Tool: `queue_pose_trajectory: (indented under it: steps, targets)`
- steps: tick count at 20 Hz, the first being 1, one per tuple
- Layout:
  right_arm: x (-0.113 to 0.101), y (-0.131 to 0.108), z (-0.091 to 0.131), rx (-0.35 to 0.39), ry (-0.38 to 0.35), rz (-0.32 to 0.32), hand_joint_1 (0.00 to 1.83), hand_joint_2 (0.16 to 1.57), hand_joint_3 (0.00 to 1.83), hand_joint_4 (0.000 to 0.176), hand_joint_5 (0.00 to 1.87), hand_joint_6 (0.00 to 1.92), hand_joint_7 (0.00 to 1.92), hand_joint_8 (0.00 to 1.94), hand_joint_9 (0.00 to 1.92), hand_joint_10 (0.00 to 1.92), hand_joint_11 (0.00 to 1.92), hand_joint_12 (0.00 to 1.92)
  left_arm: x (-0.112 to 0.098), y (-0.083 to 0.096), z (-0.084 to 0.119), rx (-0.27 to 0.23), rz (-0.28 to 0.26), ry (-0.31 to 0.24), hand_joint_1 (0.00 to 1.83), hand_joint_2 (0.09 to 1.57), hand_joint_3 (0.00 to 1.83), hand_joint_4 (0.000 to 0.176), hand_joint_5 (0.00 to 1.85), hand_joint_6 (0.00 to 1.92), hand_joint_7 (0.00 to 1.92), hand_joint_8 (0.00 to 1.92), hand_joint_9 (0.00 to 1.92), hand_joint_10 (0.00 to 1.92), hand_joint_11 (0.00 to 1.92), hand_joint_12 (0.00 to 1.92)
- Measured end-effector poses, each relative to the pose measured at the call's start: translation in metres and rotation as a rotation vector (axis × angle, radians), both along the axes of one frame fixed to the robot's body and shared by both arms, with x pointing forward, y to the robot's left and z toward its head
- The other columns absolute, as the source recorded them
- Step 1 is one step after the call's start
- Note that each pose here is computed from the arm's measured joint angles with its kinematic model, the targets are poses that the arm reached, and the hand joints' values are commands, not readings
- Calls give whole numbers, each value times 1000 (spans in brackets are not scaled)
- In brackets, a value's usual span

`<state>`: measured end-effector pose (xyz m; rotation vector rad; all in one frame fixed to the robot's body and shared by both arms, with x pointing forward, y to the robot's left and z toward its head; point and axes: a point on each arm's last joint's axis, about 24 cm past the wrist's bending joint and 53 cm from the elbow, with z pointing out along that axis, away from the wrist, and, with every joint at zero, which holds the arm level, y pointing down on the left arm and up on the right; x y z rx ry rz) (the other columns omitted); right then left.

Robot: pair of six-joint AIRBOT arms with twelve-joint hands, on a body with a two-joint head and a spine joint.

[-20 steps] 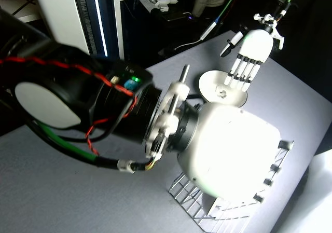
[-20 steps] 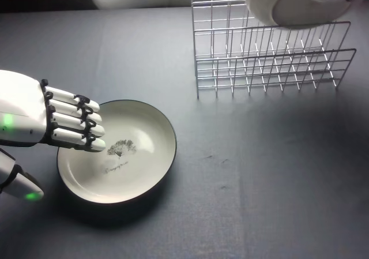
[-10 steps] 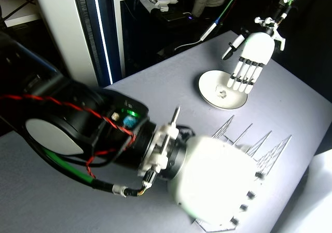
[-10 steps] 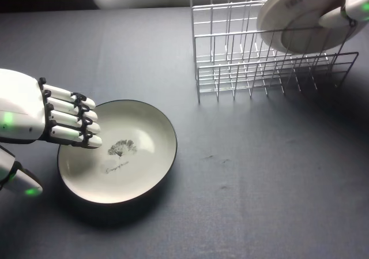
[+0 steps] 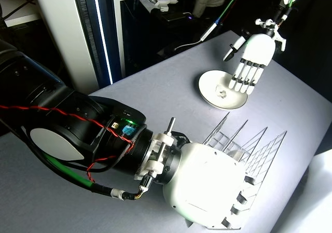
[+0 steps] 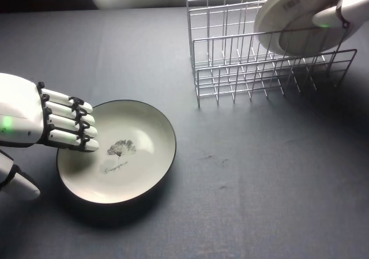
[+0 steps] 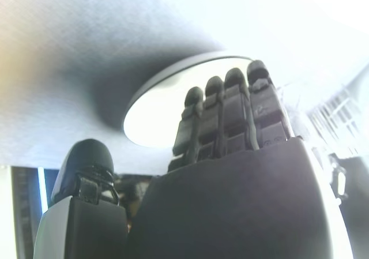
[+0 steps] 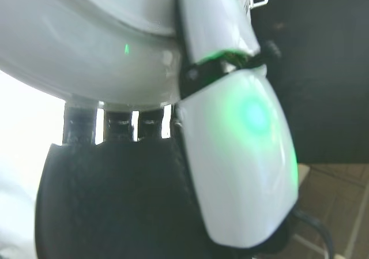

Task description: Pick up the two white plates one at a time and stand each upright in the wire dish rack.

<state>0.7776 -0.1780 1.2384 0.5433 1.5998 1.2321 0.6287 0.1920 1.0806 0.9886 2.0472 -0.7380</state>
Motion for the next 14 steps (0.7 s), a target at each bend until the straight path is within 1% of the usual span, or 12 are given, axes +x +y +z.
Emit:
queue_pose_trajectory:
  steps: [1,3,6,7,9,11,12,13,14]
  targets:
    - [1,0,2,-1,0,-1,1252,1124,0,0,725,97,794,5,797,36,433,974,0,0,0,-1,0,1,0,1240,0,0,80,10,76,12,46,12,30,14]
    - [2,1,6,4,1,-2,1244,1131,0,0,704,15,702,0,714,1,296,1040,-1,1,-2,1,1,5,0,1243,0,0,115,6,110,8,78,10,49,33]
    - [3,4,27,34,-33,0,1224,1113,0,0,660,0,620,0,604,0,165,1091,-1,1,-2,2,2,7,0,1242,0,0,69,0,70,0,38,0,4,18]
    - [3,4,44,63,-70,2,1216,1107,0,0,633,0,601,0,586,0,145,1092,-1,1,-2,0,4,8,0,1239,0,0,57,0,55,0,24,0,0,3]
    - [1,4,59,87,-104,6,1173,1096,0,0,521,0,533,0,537,0,87,1114,-1,1,-3,3,4,7,0,1239,0,0,56,1,53,1,28,3,7,3]
    - [-1,3,58,84,-95,6,1163,1056,0,0,476,0,523,1,534,1,74,1130,-1,2,-3,4,4,6,0,1234,0,0,56,3,60,6,36,7,14,6]
    - [-2,4,58,84,-89,8,1137,1058,0,0,428,0,471,0,474,0,29,1113,-1,2,-3,3,5,6,0,1239,0,0,63,6,67,9,46,10,21,10]
    - [-4,4,62,87,-88,8,1123,1059,0,0,395,0,430,0,428,0,5,1085,-1,2,-3,4,5,6,0,1248,3,0,66,6,63,6,39,7,14,7]
    - [-6,5,67,91,-96,14,1070,1062,0,0,315,0,339,0,337,0,0,983,-1,2,-3,4,5,6,0,1243,1,0,64,5,69,8,45,8,15,8]
